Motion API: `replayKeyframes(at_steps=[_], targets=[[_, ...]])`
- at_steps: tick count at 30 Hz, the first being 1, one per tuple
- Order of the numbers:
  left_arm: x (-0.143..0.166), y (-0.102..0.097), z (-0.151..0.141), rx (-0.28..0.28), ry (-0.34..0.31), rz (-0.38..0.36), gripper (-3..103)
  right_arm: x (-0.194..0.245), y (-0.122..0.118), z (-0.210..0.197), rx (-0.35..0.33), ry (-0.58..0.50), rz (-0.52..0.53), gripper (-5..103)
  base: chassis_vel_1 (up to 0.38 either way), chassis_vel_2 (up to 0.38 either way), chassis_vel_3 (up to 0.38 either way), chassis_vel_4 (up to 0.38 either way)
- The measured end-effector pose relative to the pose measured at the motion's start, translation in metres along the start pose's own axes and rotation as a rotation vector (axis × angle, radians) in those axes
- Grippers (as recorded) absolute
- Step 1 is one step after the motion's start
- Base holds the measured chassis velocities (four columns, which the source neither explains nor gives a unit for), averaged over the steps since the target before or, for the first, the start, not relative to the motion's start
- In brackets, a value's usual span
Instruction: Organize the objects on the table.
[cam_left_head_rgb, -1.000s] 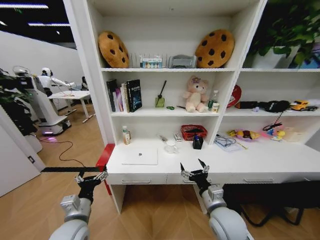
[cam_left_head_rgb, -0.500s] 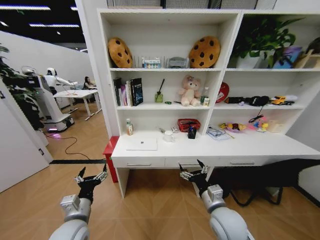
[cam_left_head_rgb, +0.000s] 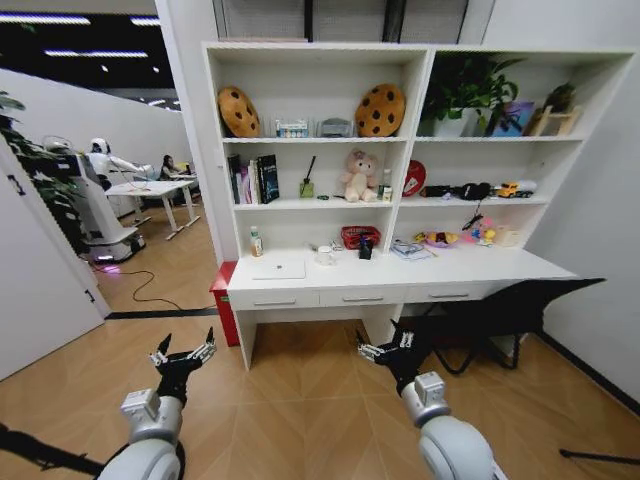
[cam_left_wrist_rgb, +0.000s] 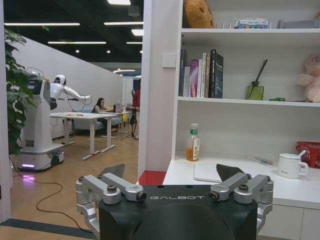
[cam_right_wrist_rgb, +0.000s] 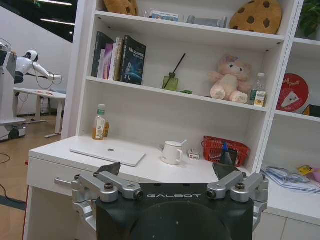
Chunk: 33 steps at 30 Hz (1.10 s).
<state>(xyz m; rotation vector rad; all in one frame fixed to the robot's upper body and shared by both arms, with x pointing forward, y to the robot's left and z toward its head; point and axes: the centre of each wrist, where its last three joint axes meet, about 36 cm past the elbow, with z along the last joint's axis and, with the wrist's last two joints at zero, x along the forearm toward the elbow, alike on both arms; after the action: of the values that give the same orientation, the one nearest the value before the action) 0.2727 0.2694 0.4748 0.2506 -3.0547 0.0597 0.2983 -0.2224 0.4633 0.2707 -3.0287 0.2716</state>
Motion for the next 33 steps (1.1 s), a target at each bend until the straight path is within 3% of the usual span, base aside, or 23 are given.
replayKeyframes(at_steps=[33], targets=[[0.0, 0.0, 0.0, 0.0, 0.0, 0.0, 100, 0.0071, 0.005, 0.003, -0.011, -0.009, 0.005, 100, 0.0, 0.009, 0.01, -0.002]])
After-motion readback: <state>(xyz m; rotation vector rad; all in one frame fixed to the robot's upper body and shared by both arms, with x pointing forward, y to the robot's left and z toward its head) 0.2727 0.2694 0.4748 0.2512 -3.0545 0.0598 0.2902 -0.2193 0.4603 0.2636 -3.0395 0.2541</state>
